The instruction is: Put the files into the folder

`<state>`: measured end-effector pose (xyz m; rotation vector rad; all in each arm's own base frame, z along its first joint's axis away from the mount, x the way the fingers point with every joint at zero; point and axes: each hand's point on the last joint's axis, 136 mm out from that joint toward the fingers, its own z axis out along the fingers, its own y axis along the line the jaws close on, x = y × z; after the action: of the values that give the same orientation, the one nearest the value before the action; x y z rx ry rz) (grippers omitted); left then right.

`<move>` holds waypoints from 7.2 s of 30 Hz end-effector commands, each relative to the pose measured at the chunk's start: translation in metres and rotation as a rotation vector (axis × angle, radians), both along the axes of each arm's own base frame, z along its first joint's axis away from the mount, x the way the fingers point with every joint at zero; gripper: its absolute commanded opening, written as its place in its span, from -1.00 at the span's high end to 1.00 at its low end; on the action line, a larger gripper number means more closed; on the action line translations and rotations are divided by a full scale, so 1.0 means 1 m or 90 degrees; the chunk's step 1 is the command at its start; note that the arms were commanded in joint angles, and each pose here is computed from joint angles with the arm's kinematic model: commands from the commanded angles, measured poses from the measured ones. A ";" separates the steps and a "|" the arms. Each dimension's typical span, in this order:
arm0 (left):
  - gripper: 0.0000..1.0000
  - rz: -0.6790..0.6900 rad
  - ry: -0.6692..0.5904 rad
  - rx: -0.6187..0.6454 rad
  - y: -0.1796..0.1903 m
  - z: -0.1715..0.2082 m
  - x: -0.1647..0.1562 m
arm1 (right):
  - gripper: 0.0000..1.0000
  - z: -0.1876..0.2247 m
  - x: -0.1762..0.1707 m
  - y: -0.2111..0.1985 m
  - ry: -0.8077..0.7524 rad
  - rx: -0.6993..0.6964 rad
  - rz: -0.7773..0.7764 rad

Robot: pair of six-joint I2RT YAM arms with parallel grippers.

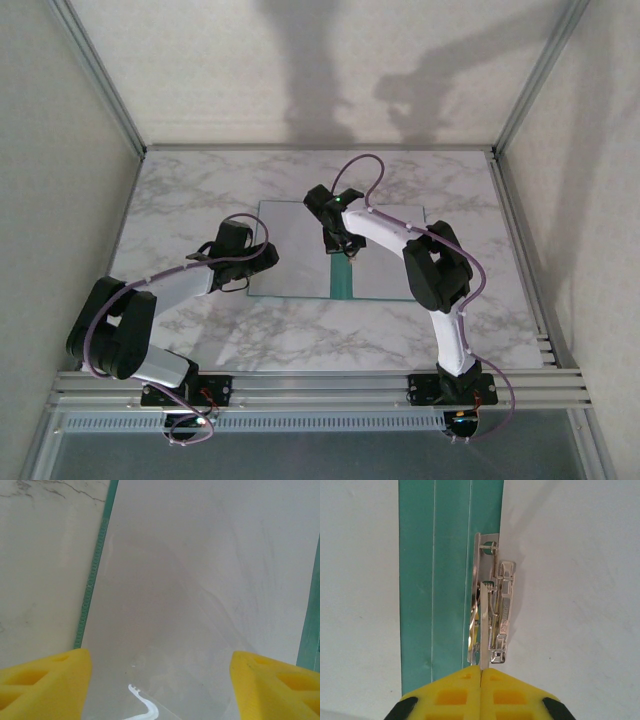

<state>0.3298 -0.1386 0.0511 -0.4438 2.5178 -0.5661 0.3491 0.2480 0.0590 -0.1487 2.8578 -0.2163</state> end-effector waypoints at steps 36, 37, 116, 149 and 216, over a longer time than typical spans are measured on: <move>-0.34 -0.034 0.002 -0.013 -0.024 -0.007 -0.003 | 0.87 -0.030 -0.020 -0.013 0.040 -0.013 -0.008; -0.33 -0.033 0.004 -0.012 -0.024 -0.008 -0.003 | 0.86 -0.030 -0.020 -0.013 0.040 -0.013 -0.008; -0.31 -0.037 0.023 0.016 -0.020 -0.018 -0.004 | 0.93 -0.081 -0.038 -0.029 0.098 -0.084 0.022; -0.30 -0.034 0.026 0.017 -0.018 -0.020 -0.006 | 0.84 -0.077 -0.039 -0.032 0.094 -0.090 0.027; -0.11 -0.020 0.071 0.030 -0.006 -0.042 -0.014 | 1.00 -0.042 -0.031 -0.035 0.050 -0.096 0.060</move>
<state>0.3257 -0.1523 0.0266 -0.4125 2.5845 -0.5525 0.3392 0.2376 0.0291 -0.2795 2.8041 -0.2856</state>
